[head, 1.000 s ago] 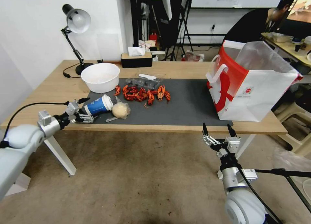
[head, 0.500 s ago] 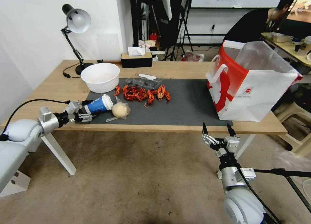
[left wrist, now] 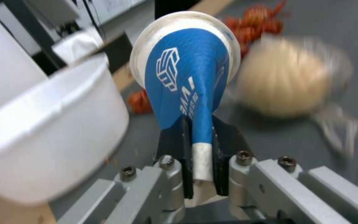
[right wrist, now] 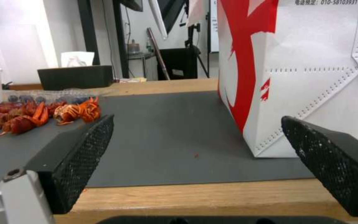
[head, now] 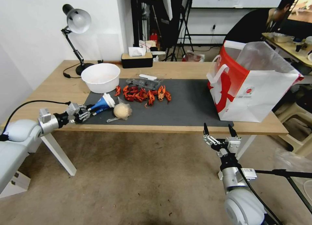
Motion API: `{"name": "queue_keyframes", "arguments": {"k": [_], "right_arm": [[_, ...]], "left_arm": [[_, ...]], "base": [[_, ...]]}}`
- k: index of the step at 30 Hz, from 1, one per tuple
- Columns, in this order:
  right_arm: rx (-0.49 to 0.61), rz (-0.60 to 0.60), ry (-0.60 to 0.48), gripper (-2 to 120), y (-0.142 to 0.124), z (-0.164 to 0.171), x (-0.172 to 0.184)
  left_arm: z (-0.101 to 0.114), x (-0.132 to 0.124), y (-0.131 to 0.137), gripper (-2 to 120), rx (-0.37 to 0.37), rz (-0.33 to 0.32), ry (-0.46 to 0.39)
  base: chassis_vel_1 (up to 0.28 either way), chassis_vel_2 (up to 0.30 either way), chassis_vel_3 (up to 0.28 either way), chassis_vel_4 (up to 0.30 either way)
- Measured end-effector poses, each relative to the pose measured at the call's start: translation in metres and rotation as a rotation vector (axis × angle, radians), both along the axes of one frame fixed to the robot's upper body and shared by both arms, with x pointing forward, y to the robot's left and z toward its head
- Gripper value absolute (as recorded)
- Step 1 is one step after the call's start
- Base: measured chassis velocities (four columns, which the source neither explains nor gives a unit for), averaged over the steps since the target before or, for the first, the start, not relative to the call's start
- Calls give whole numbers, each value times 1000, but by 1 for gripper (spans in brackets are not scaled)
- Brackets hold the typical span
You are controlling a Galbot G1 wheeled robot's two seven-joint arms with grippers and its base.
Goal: Pick up the trash from the table and place it into the takeout bag.
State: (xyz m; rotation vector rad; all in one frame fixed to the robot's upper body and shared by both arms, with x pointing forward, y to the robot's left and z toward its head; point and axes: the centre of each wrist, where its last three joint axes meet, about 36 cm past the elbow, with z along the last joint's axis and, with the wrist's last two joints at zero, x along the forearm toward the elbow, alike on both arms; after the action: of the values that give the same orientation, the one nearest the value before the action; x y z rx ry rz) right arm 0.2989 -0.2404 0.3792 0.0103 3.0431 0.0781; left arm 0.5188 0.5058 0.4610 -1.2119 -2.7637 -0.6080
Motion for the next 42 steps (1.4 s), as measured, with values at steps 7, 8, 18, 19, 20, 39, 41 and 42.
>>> {"name": "queue_keyframes", "arguments": {"k": [7,8,18,19,20,39,41,42], "right_arm": [[-1,0,-1,100,0,0,1],[-1,-1,1,100,0,0,1],[-5,-9,0,100,-3,0,1],[-7,-10,-1,100,-3,0,1],[-7,-11,-2,100,-4,0,2],[0,-23,-7,100,-1,2,4],[0,-26,-8,100,-1,2,4],[0,-29,-9,100,-1,3,4]], "left_arm": [[32,13,-32,6,-108,-39,-87],[37,17,-44,6,-138,-46,-100],[52,42,-127,6,-326,-119,-98],[58,48,-141,6,-352,-128,-92],[63,54,-151,6,-369,-136,-91],[128,115,-311,6,-468,-324,-58],[132,119,-326,6,-472,-342,-56],[135,123,-340,6,-477,-360,-54]], "base": [[0,0,0,0],[0,0,0,0],[0,0,0,0],[0,0,0,0],[0,0,0,0],[0,0,0,0],[0,0,0,0],[0,0,0,0]]}}
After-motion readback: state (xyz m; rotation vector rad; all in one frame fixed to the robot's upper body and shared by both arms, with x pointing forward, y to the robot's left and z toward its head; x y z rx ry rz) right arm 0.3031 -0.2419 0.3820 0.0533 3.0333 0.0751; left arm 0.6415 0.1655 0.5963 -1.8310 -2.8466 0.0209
